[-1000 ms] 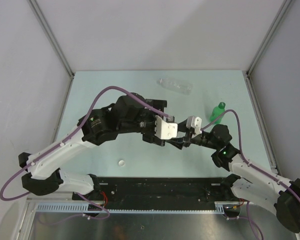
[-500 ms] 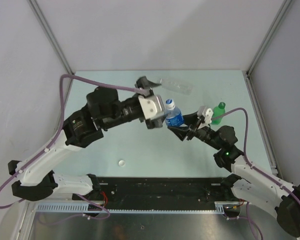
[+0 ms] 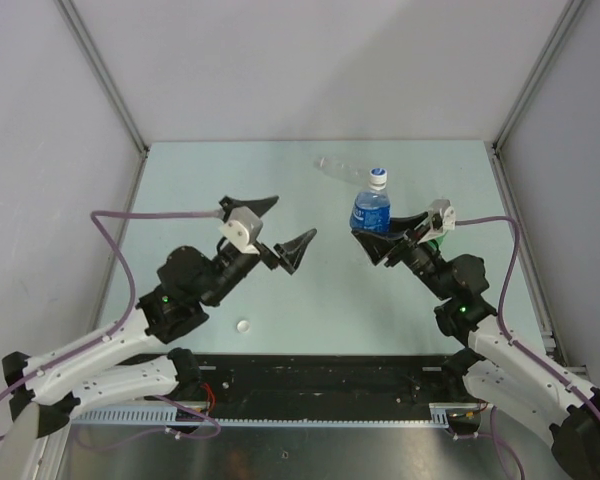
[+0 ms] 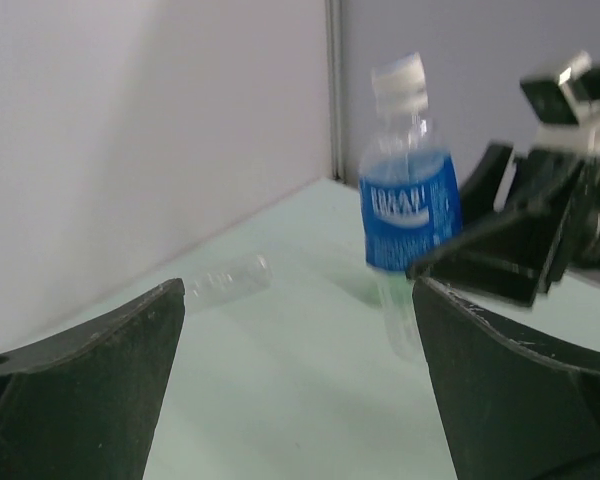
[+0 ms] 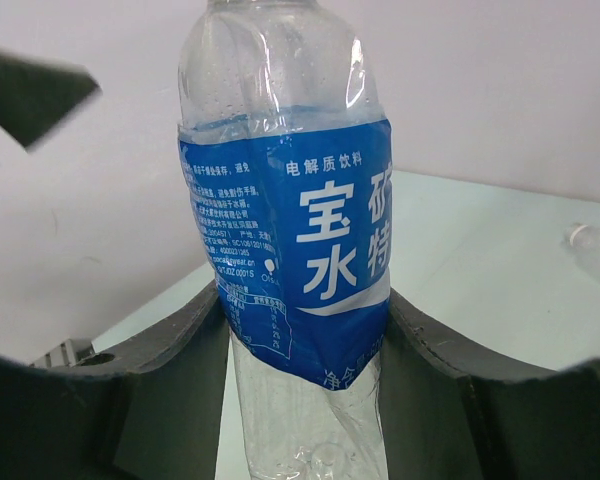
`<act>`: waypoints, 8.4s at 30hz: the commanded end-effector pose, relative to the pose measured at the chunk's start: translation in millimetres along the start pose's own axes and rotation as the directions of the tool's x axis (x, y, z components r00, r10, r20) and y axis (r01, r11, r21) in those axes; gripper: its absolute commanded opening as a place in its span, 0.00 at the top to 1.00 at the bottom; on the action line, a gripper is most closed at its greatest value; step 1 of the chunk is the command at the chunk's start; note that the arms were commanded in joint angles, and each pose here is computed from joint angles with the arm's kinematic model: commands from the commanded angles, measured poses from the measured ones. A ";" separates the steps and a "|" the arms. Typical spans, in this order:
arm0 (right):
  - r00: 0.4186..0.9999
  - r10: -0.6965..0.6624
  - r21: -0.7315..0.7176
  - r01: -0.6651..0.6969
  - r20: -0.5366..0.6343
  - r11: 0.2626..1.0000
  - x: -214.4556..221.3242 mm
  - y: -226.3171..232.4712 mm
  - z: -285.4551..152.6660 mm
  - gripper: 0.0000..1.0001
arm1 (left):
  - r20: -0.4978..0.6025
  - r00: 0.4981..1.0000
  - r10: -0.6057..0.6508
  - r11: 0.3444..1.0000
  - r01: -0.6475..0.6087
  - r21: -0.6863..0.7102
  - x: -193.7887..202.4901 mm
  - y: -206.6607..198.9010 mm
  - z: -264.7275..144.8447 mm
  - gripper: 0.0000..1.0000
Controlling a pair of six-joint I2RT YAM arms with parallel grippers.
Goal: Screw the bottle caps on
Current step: Screw the bottle cap onto the plastic bottle.
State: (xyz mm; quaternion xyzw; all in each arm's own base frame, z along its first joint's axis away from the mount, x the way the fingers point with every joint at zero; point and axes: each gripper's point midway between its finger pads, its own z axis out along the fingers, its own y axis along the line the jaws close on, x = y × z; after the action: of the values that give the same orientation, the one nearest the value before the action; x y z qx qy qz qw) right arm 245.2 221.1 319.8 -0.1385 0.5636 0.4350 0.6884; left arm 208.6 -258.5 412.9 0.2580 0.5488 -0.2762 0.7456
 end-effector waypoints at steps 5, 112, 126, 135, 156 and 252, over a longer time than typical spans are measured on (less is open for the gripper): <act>0.990 0.112 -0.111 -0.102 0.084 0.988 -34.3 29.3 6.8 1.00 | 0.041 0.985 -0.169 0.970 0.158 0.185 36.1 -44.7 0.8 0.00; 0.888 -0.413 -0.588 0.227 -0.203 0.776 20.9 119.7 -76.7 0.08 | -0.066 0.997 0.042 0.764 0.011 0.645 211.3 -78.1 -64.9 1.00; 0.907 -0.397 -0.604 0.239 -0.142 0.761 -14.5 136.1 -45.8 0.20 | -0.104 0.992 0.072 0.736 0.018 0.677 219.5 -77.6 -70.3 1.00; 0.917 -0.372 -0.700 0.170 -0.146 0.694 -14.4 156.7 -54.4 0.28 | -0.096 0.992 0.087 0.726 0.003 0.688 216.0 -77.8 -68.4 1.00; 0.902 -0.370 -0.715 0.106 -0.224 0.691 1.2 156.6 -43.4 0.42 | -0.089 0.992 0.091 0.710 -0.002 0.704 211.5 -80.1 -70.4 1.00; 0.783 -0.105 0.015 0.144 -0.613 0.989 96.2 29.1 15.3 1.00 | 0.019 0.999 0.045 0.992 -0.047 0.119 119.0 13.0 6.6 1.00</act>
State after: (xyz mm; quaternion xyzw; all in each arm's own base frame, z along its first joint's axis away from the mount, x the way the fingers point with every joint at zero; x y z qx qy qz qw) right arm 224.2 302.5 334.9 -0.3201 0.6383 0.3647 0.5976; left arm 228.4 -262.1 180.1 0.3823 0.6298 -0.3090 0.6015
